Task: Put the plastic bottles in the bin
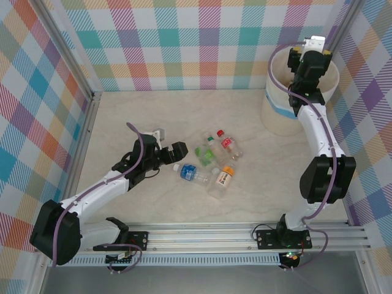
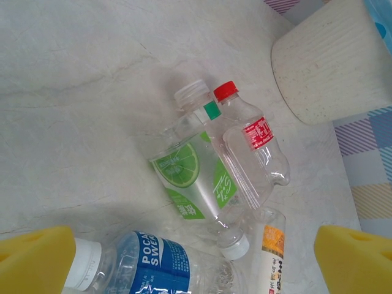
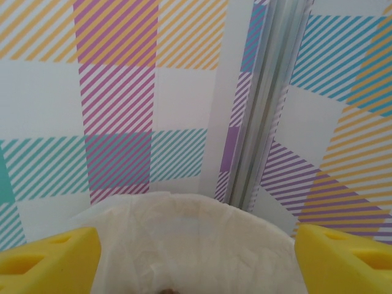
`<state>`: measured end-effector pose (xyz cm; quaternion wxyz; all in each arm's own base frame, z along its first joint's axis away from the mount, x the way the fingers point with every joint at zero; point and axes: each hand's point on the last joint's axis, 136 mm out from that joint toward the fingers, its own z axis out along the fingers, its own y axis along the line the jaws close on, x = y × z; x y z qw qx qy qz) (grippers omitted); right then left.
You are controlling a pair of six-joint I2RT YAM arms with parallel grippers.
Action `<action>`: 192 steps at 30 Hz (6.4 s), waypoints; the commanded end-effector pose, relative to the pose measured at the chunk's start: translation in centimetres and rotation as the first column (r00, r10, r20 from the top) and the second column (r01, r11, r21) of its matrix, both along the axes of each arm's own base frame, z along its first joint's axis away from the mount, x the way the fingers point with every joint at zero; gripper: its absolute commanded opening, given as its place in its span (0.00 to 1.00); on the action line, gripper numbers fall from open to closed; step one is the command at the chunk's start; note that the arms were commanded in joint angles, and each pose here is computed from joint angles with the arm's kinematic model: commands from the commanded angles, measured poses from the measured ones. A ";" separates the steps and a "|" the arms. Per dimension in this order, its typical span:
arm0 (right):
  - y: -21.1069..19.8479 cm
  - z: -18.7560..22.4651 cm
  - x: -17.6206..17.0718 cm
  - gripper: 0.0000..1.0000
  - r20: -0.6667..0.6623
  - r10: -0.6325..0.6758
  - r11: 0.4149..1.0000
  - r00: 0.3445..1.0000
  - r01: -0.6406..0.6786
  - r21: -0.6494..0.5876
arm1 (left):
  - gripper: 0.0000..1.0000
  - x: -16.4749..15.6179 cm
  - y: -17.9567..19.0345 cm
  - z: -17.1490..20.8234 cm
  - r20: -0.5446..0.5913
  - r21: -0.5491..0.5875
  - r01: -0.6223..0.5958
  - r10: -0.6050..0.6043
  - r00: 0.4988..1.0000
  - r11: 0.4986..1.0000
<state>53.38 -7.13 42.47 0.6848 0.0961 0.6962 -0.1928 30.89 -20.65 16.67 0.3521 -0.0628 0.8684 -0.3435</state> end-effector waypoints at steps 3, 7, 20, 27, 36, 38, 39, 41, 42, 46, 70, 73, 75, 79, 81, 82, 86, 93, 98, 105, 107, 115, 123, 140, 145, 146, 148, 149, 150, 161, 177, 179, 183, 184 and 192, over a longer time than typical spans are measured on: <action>0.2 1.9 -1.6 0.85 -0.024 0.018 0.999 1.000 -0.017 0.036 | 1.00 -0.3 0.7 -1.8 -0.058 0.029 -0.043 0.044 0.997 0.999; -0.3 -1.2 -3.7 0.94 -0.169 -0.013 0.980 0.986 0.046 0.193 | 1.00 -0.3 0.9 -2.6 -0.087 0.034 -0.059 0.062 0.994 0.998; 7.1 -7.3 -5.5 1.00 -0.265 0.398 0.829 0.878 -0.221 0.514 | 1.00 -0.7 1.2 -5.1 -0.214 0.044 -0.108 0.115 0.970 0.993; 10.5 -6.6 -3.0 1.00 -0.197 0.581 0.747 0.790 -0.420 0.515 | 1.00 -1.5 0.7 -7.3 -0.315 0.004 -0.131 0.125 0.941 0.991; 15.3 -0.3 -3.8 1.00 0.021 0.788 0.519 0.616 -0.681 0.517 | 1.00 -1.9 -0.1 -8.1 -0.384 -0.043 -0.142 0.115 0.916 0.989; 16.1 0.5 -5.2 1.00 0.067 0.813 0.462 0.579 -0.710 0.532 | 1.00 -1.9 -0.4 -8.4 -0.403 -0.065 -0.150 0.112 0.908 0.986; 16.7 0.9 -6.2 1.00 0.090 0.830 0.424 0.551 -0.728 0.538 | 1.00 -1.8 -0.6 -8.5 -0.417 -0.077 -0.158 0.112 0.902 0.984; 18.3 1.4 -8.4 1.00 0.128 0.881 0.326 0.456 -0.778 0.537 | 1.00 -1.8 -1.0 -8.9 -0.447 -0.101 -0.174 0.111 0.887 0.980; 19.5 1.7 -9.9 1.00 0.136 0.909 0.270 0.394 -0.805 0.528 | 1.00 -1.7 -1.3 -9.1 -0.462 -0.116 -0.179 0.107 0.880 0.977; 23.7 0.3 -14.6 1.00 0.064 0.962 0.206 0.266 -0.860 0.467 | 0.99 -2.0 -1.1 -10.9 -0.551 -0.098 -0.259 0.165 0.818 0.961; 32.3 -16.0 -23.7 1.00 -0.212 0.970 0.220 0.116 -0.790 0.572 | 0.02 1.9 -0.2 -10.7 -0.468 -0.140 -0.388 0.285 0.837 0.911; 33.9 -18.2 -24.1 1.00 -0.267 0.961 0.224 0.071 -0.765 0.604 | 0.00 2.9 -0.1 -8.0 -0.376 -0.159 -0.340 0.262 0.889 0.927; 35.4 -19.2 -24.7 1.00 -0.296 0.955 0.210 0.025 -0.759 0.617 | 0.00 3.5 -0.6 -5.4 -0.290 -0.167 -0.262 0.207 0.935 0.951; 38.1 -20.8 -25.2 1.00 -0.339 0.940 0.195 -0.036 -0.758 0.622 | 0.00 3.7 -2.0 -0.7 -0.150 -0.209 -0.126 0.095 0.984 0.970; 39.3 -21.7 -25.2 1.00 -0.354 0.933 0.186 -0.065 -0.755 0.629 | 0.00 3.7 -2.3 1.0 -0.100 -0.232 -0.093 0.072 0.992 0.968; 39.8 -22.0 -25.2 1.00 -0.359 0.930 0.185 -0.072 -0.753 0.632 | 0.00 3.7 -2.4 1.7 -0.080 -0.243 -0.081 0.063 0.995 0.967; 41.2 -23.3 -25.1 1.00 -0.382 0.917 0.178 -0.113 -0.742 0.647 | 0.00 3.5 -3.1 4.3 -0.012 -0.286 -0.020 0.018 1.000 0.958; 42.2 -24.6 -25.3 1.00 -0.414 0.896 0.173 -0.164 -0.729 0.663 | 0.00 3.3 -3.7 7.4 0.085 -0.296 0.060 -0.036 0.996 0.953; 42.0 -24.8 -25.1 0.81 -0.421 0.896 0.201 -0.140 -0.718 0.667 | 0.00 3.1 -4.1 8.3 0.120 -0.294 0.102 -0.069 0.990 0.950; 41.7 -23.6 -24.8 0.51 -0.418 0.902 0.204 -0.108 -0.748 0.632 | 0.50 3.3 -4.0 8.3 0.100 -0.294 0.088 -0.061 0.993 0.952; 41.2 -23.3 -24.3 0.49 -0.439 0.896 0.232 -0.071 -0.767 0.599 | 0.91 3.4 -3.5 8.1 0.083 -0.289 0.054 -0.032 0.996 0.956; 36.3 -21.0 -21.0 0.45 -0.493 0.860 0.396 0.131 -0.782 0.481 | 1.00 3.2 -0.4 8.3 0.092 -0.256 -0.061 0.087 0.992 0.965; 26.4 -12.4 -15.0 0.44 -0.466 0.755 0.618 0.462 -0.740 0.267 | 1.00 2.6 6.2 4.6 0.049 -0.151 -0.331 0.341 0.939 0.932; 6.2 1.2 -1.6 0.51 -0.167 0.183 0.983 0.969 -0.179 0.038 | 1.00 1.4 7.5 0.4 -0.072 -0.147 -0.396 0.390 0.918 0.906; 1.3 1.6 1.2 0.53 -0.092 0.015 0.994 0.996 -0.005 0.105 | 1.00 1.2 7.8 0.1 -0.078 -0.138 -0.401 0.394 0.916 0.906; 0.8 1.4 1.8 0.53 -0.085 -0.002 0.993 0.996 0.013 0.120 | 1.00 1.2 7.9 0.0 -0.081 -0.137 -0.404 0.396 0.915 0.904; 0.2 1.2 3.0 0.53 -0.073 -0.030 0.990 0.997 0.040 0.137 | 1.00 1.1 8.0 -0.2 -0.086 -0.137 -0.411 0.402 0.911 0.901; -0.1 1.2 3.6 0.54 -0.067 -0.046 0.989 0.997 0.055 0.139 | 1.00 1.1 8.1 -0.2 -0.088 -0.139 -0.415 0.406 0.909 0.899; -0.5 1.1 4.3 0.54 -0.064 -0.066 0.987 0.996 0.074 0.141 | 1.00 1.1 8.1 -0.3 -0.090 -0.140 -0.417 0.408 0.909 0.898; -2.9 -0.3 10.4 0.59 -0.072 -0.196 0.978 0.978 0.190 -0.085 | 1.00 0.5 8.8 -0.6 -0.099 -0.129 -0.434 0.424 0.900 0.892; 1.2 -1.8 7.9 0.93 -0.271 0.064 0.997 0.960 -0.076 -0.032 | 1.00 -0.2 9.3 -1.0 -0.105 -0.149 -0.447 0.436 0.894 0.882; 1.9 -1.6 6.8 0.94 -0.272 0.102 0.995 0.957 -0.101 0.018 | 1.00 -0.2 9.1 -1.1 -0.111 -0.151 -0.435 0.422 0.900 0.888; 3.4 -1.7 4.0 1.00 -0.291 0.165 0.985 0.942 -0.139 0.106 | 1.00 -0.3 8.7 -1.5 -0.126 -0.141 -0.412 0.397 0.909 0.900; 3.8 -1.7 3.1 1.00 -0.278 0.174 0.978 0.945 -0.133 0.160 | 1.00 -0.4 8.6 -1.7 -0.132 -0.131 -0.410 0.394 0.910 0.903; 8.6 -3.2 -5.2 1.00 -0.144 0.412 0.827 0.900 -0.303 0.474 | 1.00 -0.1 8.3 -3.1 -0.164 -0.090 -0.389 0.372 0.914 0.917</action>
